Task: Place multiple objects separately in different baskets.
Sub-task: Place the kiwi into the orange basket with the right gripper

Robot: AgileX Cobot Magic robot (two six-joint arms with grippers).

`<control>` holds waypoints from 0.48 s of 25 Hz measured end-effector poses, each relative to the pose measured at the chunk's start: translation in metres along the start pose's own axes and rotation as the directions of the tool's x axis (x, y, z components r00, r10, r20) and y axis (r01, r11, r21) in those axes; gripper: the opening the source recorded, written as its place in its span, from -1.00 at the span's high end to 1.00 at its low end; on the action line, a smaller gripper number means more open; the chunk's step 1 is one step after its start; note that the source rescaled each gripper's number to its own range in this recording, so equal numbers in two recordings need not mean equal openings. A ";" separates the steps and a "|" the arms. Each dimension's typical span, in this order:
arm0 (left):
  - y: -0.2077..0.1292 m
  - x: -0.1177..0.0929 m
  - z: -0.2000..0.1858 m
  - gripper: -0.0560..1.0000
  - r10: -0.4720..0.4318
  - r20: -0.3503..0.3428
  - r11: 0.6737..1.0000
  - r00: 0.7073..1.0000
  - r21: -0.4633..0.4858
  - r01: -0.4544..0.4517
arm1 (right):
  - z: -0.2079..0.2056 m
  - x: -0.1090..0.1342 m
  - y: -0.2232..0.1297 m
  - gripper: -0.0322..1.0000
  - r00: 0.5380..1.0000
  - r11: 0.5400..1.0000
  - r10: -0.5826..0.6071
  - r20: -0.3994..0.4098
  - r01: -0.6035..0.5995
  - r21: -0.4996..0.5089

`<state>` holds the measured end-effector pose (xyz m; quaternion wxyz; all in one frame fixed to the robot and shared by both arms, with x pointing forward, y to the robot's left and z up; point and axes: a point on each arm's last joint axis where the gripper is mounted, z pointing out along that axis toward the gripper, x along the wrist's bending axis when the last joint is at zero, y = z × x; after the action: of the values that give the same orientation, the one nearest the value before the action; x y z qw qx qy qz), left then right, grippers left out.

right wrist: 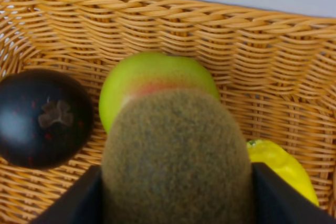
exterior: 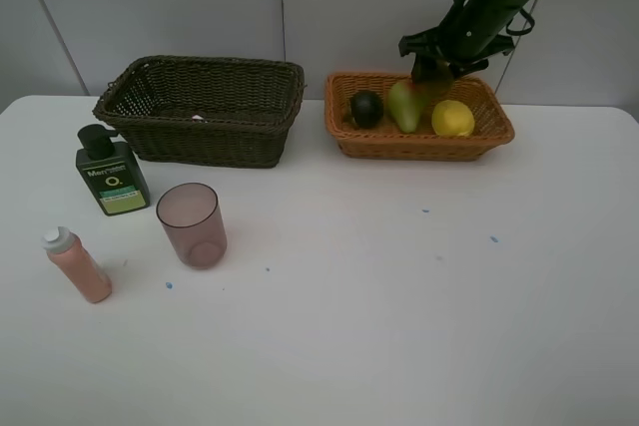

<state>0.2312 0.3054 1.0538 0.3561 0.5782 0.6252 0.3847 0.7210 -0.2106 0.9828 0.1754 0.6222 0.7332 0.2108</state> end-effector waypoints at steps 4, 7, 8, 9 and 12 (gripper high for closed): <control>0.000 0.000 0.000 -1.00 0.000 0.000 1.000 1.000 0.000 0.000 | 0.000 0.000 0.000 -0.80 1.000 1.000 0.002 0.000 -0.002 -0.003; 0.000 0.000 0.000 -1.00 0.000 0.000 1.000 1.000 0.000 0.000 | 0.000 0.000 0.000 -0.96 1.000 1.000 0.006 0.000 -0.006 -0.001; 0.000 0.000 0.000 -1.00 0.000 0.000 1.000 1.000 0.000 0.000 | 0.000 0.000 0.000 -0.97 1.000 1.000 0.006 0.000 -0.006 0.002; 0.000 0.000 0.000 -1.00 0.000 0.000 1.000 1.000 0.000 0.000 | 0.000 0.000 -0.001 -0.98 1.000 1.000 0.006 0.000 -0.006 0.006; 0.000 0.000 0.000 -1.00 0.000 0.000 1.000 1.000 0.000 0.000 | 0.000 0.000 -0.002 -1.00 1.000 1.000 0.006 0.001 -0.006 0.021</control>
<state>0.2312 0.3054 1.0538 0.3561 0.5782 0.6252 0.3847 0.7194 -0.2109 0.9818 0.1685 0.6264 0.7333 0.2036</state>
